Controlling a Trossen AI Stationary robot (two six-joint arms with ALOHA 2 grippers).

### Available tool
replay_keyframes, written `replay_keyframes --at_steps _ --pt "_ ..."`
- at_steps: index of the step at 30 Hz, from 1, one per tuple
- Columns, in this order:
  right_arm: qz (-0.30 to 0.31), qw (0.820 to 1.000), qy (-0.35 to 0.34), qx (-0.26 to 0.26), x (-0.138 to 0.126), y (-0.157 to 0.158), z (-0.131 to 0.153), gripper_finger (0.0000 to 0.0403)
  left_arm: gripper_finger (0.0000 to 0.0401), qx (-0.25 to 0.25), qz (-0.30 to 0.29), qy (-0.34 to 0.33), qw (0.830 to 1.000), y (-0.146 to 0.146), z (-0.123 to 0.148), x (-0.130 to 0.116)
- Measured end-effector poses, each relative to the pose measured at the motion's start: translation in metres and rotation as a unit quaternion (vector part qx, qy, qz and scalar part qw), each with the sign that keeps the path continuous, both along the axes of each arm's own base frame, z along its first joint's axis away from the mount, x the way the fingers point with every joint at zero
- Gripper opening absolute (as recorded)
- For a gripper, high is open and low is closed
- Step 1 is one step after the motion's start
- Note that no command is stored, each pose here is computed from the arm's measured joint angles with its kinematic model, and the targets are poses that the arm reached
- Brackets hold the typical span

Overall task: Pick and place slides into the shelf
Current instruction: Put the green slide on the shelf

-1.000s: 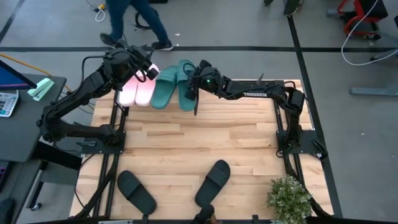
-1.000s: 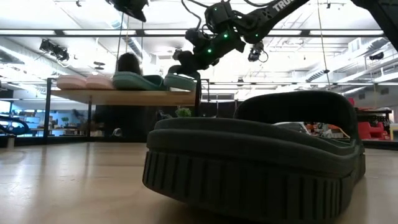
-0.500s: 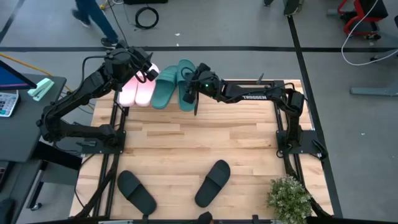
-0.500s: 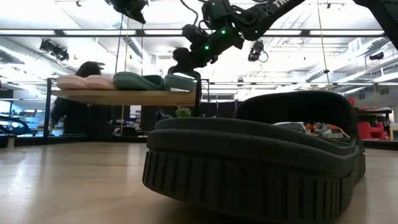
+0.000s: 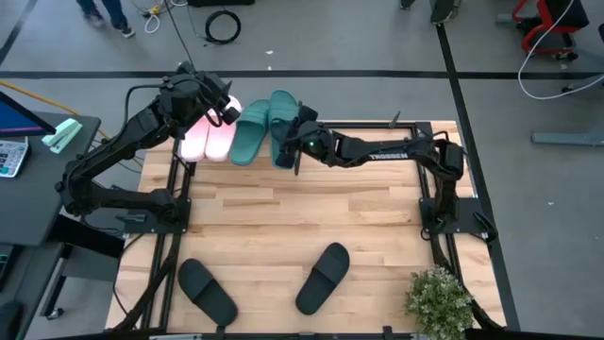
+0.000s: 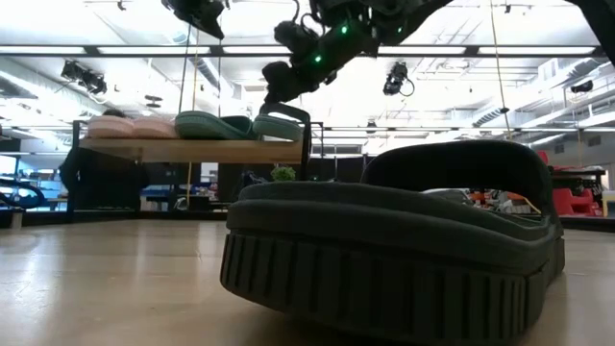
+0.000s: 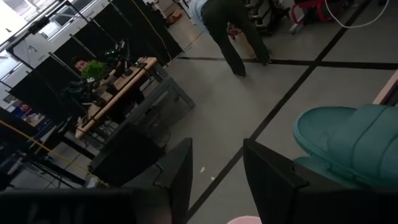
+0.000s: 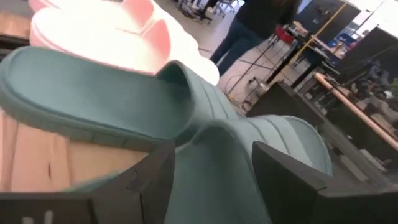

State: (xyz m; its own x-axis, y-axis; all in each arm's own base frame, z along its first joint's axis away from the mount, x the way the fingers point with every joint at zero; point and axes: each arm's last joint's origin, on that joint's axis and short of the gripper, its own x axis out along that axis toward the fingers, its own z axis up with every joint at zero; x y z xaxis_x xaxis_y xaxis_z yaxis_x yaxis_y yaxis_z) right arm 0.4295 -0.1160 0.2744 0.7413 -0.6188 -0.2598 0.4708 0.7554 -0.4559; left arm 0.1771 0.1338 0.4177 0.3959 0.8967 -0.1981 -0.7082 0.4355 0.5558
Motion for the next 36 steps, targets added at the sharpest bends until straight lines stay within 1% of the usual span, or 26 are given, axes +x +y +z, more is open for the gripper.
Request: replay_keyframes --at_steps 3,7,11,14,16,18,20,21,23,26,28,29,32,36 --pt "0.001 1.0 0.011 -0.002 -0.005 0.015 0.011 0.0219 0.0144 -0.009 -0.005 -0.001 1.0 0.0 -0.002 0.0" --pt "0.021 1.0 0.007 -0.001 -0.018 0.036 0.036 0.0208 0.0135 -0.027 -0.03 -0.01 0.999 -0.001 -0.003 0.001" --pt "0.027 0.999 -0.008 0.027 -0.038 0.052 0.061 0.0181 0.0127 -0.033 -0.033 -0.002 0.999 0.0 -0.006 0.004" --pt "0.022 0.998 -0.021 0.047 -0.057 0.057 0.081 0.0145 0.0114 -0.048 -0.05 0.014 0.998 0.007 -0.014 0.011" --pt "0.019 0.998 -0.026 0.053 -0.069 0.058 0.092 0.0111 0.0097 -0.056 -0.086 0.045 0.994 0.013 -0.022 0.02" --pt "0.012 0.997 -0.033 0.063 -0.079 0.057 0.1 0.0068 0.0068 -0.068 -0.105 0.08 0.989 0.023 -0.034 0.03" --pt "0.007 0.997 -0.038 0.065 -0.087 0.055 0.106 0.0022 0.0027 -0.079 -0.1 0.111 0.986 0.036 -0.048 0.042" --pt "0.006 0.997 -0.034 0.063 -0.089 0.055 0.107 0.0012 0.0014 -0.08 -0.091 0.126 0.985 0.044 -0.056 0.047" --pt "0.005 0.998 -0.035 0.061 -0.09 0.053 0.108 0.0014 0.001 -0.074 -0.07 0.138 0.985 0.062 -0.067 0.056" --pt "-0.001 0.997 -0.03 0.065 -0.087 0.049 0.104 0.0012 0.0005 -0.046 -0.065 0.137 0.987 0.083 -0.078 0.068" --pt "-0.004 0.998 -0.018 0.057 -0.087 0.044 0.102 0.0005 0.0005 -0.038 -0.06 0.131 0.989 0.095 -0.084 0.073" --pt "-0.007 0.998 -0.012 0.055 -0.086 0.04 0.099 0.0005 0.0004 -0.042 -0.059 0.129 0.989 0.099 -0.088 0.074" --pt "-0.029 0.998 -0.01 0.056 -0.086 0.026 0.096 0.0005 0.0003 -0.075 -0.069 0.119 0.988 0.108 -0.1 0.075" --pt "-0.052 0.997 0.0 0.062 -0.084 0.002 0.086 0.0004 0.0003 -0.091 -0.082 0.124 0.985 0.114 -0.111 0.078"
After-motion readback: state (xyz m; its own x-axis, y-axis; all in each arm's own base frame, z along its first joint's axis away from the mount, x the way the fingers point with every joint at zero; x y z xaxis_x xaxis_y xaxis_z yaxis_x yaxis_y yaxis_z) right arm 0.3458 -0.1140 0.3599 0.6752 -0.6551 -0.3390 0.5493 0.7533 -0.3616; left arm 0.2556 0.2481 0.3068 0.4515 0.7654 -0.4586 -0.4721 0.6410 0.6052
